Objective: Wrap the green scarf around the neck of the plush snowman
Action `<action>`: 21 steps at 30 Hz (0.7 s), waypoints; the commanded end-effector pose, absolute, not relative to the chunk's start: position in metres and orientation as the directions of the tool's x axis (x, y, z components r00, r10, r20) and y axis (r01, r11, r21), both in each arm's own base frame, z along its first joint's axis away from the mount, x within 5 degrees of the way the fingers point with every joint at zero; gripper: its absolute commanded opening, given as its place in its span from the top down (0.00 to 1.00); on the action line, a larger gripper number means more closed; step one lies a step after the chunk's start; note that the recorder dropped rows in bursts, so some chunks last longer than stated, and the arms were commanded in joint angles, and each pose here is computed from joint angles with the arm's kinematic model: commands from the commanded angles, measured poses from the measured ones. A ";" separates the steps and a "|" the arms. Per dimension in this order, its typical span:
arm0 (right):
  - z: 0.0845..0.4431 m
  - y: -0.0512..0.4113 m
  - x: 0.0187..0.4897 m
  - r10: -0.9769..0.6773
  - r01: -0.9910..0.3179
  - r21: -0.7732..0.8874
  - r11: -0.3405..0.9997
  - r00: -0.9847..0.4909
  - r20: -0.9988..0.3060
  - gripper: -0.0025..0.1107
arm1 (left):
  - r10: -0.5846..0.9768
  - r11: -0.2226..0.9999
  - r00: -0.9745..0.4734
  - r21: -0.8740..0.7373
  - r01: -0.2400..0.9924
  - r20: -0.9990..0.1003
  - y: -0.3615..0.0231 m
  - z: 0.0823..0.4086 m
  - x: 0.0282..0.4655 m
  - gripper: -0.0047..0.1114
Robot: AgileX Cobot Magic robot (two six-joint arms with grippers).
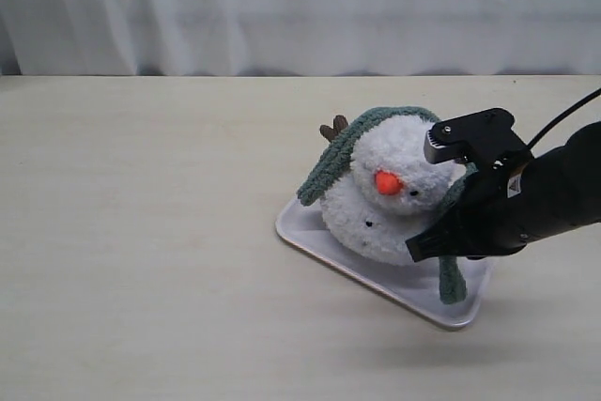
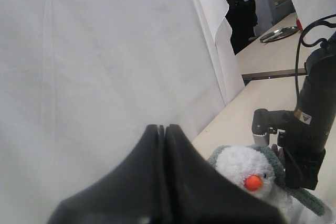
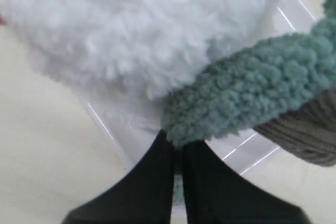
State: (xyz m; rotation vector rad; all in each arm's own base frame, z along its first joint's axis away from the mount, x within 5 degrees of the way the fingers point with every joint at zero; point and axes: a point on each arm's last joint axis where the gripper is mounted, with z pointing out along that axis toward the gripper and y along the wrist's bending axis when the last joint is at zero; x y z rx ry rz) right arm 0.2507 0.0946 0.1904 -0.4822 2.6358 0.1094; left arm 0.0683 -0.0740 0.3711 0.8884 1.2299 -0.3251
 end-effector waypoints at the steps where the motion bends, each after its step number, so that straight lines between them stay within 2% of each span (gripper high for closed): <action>1: 0.199 0.099 0.254 -0.324 -0.371 0.018 0.928 -0.832 -0.450 0.94 | 0.219 0.642 0.335 0.394 0.657 -0.916 -0.073 0.371 0.068 0.96; 5: 0.204 0.105 0.254 -0.313 -0.384 0.078 0.920 -0.840 -0.443 0.94 | 0.219 0.642 0.335 0.394 0.657 -0.916 -0.073 0.371 0.068 0.96; 10: 0.217 0.114 0.249 -0.339 -0.463 0.163 0.871 -0.807 -0.484 0.94 | 0.220 0.642 0.334 0.394 0.658 -0.916 -0.073 0.371 0.068 0.96; 15: 0.227 0.114 0.244 -0.346 -0.485 0.163 0.859 -0.786 -0.512 0.94 | 0.220 0.642 0.334 0.394 0.658 -0.916 -0.073 0.371 0.068 0.96; 21: 0.222 0.113 0.241 -0.358 -0.487 0.168 0.857 -0.797 -0.486 0.94 | 0.219 0.642 0.333 0.392 0.659 -0.917 -0.073 0.371 0.068 0.96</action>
